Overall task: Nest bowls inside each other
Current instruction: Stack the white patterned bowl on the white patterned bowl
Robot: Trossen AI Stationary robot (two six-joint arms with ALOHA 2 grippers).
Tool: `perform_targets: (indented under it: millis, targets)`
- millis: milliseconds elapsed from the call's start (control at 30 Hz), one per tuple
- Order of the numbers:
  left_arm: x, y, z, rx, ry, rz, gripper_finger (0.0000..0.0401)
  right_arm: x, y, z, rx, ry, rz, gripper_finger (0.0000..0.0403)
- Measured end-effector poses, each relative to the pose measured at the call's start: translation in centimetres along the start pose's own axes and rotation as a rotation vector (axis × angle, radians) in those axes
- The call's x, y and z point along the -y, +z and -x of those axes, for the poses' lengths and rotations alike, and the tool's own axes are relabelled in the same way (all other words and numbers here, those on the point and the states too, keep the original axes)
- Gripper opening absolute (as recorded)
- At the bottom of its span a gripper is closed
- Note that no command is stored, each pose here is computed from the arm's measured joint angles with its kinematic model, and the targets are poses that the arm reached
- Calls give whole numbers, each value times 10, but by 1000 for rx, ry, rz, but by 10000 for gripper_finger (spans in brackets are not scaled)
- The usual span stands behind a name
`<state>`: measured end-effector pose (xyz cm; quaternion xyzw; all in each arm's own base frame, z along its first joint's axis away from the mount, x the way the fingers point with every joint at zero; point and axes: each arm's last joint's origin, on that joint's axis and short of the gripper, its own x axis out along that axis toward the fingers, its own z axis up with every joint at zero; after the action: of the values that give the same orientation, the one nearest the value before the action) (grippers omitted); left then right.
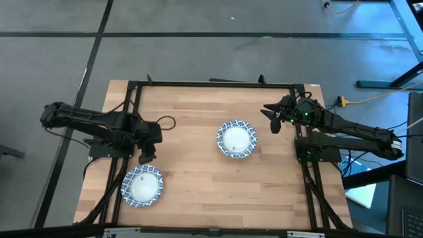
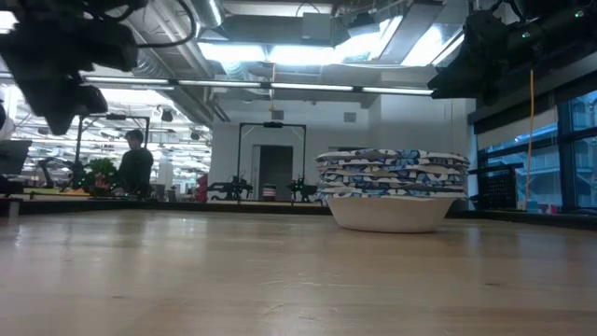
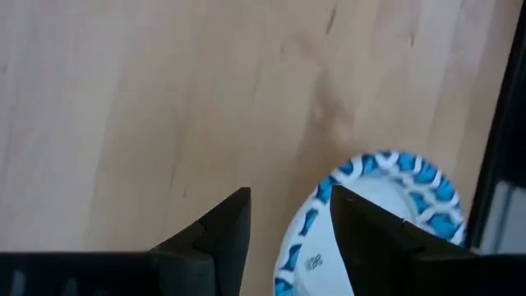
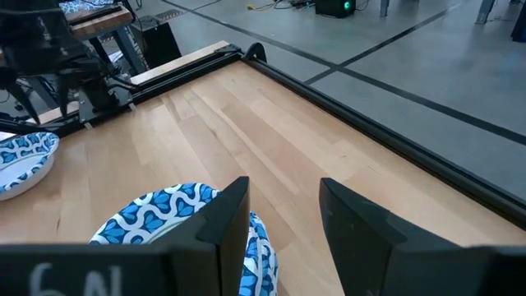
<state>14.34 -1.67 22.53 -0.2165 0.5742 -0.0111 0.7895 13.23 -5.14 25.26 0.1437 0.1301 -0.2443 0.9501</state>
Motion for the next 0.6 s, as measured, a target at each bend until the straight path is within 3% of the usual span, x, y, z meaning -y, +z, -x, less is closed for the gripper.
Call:
perform_targets:
  millis: [333,600]
  targets:
    - [25,-17,-9,-61,12,-148,162,0,0,0,5,2,-49,150]
    - [21,-37,-43,-184,92,-191,162,0,1,0,5,2,-48,150]
